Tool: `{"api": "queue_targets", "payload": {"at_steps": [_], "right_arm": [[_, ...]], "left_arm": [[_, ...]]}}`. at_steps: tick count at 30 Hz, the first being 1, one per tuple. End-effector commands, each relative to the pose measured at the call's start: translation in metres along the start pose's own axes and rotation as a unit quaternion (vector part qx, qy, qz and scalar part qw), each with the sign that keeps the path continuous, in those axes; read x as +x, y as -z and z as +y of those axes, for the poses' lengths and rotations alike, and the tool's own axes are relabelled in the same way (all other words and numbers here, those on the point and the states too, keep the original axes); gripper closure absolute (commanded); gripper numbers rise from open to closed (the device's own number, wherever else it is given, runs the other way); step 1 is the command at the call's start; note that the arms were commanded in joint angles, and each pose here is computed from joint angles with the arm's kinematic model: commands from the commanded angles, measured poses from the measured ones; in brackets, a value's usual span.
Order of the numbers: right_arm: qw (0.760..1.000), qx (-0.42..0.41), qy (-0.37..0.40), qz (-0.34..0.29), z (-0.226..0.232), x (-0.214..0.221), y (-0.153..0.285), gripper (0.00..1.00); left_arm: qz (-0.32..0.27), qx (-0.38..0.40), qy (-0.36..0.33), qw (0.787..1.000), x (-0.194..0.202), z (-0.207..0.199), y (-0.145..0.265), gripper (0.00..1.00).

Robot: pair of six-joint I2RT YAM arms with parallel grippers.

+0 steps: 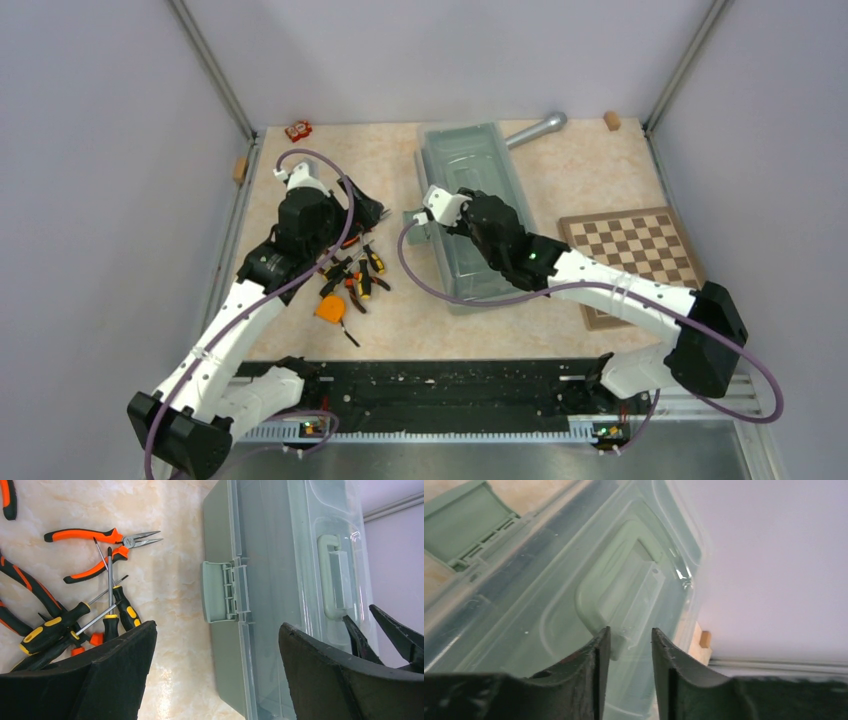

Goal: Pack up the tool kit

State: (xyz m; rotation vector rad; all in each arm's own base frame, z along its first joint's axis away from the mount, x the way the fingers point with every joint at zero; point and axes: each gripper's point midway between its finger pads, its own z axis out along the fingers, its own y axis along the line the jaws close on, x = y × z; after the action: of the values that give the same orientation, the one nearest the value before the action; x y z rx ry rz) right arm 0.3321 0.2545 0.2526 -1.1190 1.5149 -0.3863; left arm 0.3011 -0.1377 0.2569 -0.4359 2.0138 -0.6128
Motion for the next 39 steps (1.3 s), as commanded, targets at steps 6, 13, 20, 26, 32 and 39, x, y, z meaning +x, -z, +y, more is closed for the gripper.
{"api": "queue_targets", "payload": {"at_steps": [6,13,20,26,32,39], "right_arm": [[0.99,-0.132,-0.016,-0.046,0.012,-0.032,0.016,0.39],[0.975,-0.222,-0.005,-0.012,0.029,-0.023,0.011,0.33],[0.972,-0.233,0.025,0.027,0.041,-0.007,-0.006,0.33],[0.978,-0.196,0.036,0.059,0.042,0.008,-0.025,0.41],[0.997,-0.058,0.021,0.043,0.016,0.013,-0.028,0.63],[0.999,0.044,-0.02,-0.02,-0.002,0.005,-0.01,0.77]], "left_arm": [[-0.016,0.008,-0.005,1.0,-0.005,0.0,0.007,0.04],[-0.014,0.006,-0.012,1.0,-0.003,0.003,0.009,0.04],[-0.016,0.003,-0.019,1.0,-0.004,0.004,0.012,0.04],[-0.019,0.001,-0.021,1.0,-0.006,0.004,0.013,0.04],[-0.024,-0.004,-0.021,0.999,-0.008,0.006,0.014,0.05],[-0.021,-0.005,-0.017,1.0,-0.006,0.007,0.01,0.05]]}}
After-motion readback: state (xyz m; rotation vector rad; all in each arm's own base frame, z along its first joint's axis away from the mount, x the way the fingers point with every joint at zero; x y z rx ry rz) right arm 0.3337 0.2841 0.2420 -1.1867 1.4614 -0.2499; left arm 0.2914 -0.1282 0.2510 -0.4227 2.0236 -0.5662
